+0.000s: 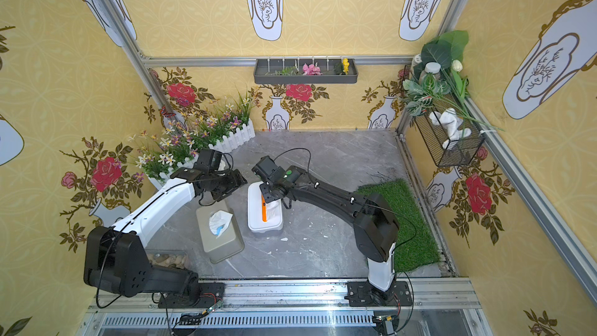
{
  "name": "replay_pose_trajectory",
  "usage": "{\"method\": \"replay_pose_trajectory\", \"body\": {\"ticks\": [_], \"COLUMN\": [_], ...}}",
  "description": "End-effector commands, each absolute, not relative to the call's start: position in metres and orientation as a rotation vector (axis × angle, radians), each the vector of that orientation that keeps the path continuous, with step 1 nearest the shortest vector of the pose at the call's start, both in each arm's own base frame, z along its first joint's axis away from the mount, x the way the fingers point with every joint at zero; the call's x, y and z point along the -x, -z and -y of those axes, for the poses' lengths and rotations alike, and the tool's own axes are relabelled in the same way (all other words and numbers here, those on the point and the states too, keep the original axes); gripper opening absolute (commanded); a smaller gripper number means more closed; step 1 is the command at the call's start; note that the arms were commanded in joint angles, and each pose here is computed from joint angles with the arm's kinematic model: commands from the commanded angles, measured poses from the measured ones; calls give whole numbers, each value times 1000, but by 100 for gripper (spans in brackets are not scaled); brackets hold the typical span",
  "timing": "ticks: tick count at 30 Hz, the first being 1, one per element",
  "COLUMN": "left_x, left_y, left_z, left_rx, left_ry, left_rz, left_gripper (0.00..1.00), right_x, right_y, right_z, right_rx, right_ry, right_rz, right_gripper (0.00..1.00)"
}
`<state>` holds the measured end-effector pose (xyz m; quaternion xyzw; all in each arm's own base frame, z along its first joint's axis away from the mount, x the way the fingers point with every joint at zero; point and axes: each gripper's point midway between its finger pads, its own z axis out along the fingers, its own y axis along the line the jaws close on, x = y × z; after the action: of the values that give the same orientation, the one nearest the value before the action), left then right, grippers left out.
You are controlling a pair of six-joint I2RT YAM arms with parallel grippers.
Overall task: Put the tissue paper into the tissue box
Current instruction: Pull the paper towel from the tissue box, then adjust the tissue box at the center of the board.
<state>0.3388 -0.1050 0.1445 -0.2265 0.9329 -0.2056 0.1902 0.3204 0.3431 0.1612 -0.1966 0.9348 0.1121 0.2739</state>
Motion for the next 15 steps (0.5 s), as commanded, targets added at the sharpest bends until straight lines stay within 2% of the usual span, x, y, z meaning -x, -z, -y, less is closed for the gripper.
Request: {"method": "replay_pose_trajectory", "body": {"ticks": [1,6,8,9,15], "left_x": [-330,-315,-313,-313,-285], "left_y": [-157,-185,-194,-195,-166], "left_z": [82,37,20,10,-64], "left_rx": [709,879,871,856,1146], "left_ry": [450,404,340,289,-12], "left_rz": [-2578,-2362,-2281,-2255,-2189], "left_gripper": [82,86,89,94,100], "right_x": [-336,-357,-365,-372,-392], "right_y": [-181,-169,-165,-162,-143], "right_z": [-331,-269,-243,-226,-131], "right_rx": [351,124,95,70,-166], "right_ry": [-459,-544,-478,-416,-173], "right_rz": [-2465,-2478,-2472,-2471,-2512], "right_gripper": [59,66,82,99,97]}}
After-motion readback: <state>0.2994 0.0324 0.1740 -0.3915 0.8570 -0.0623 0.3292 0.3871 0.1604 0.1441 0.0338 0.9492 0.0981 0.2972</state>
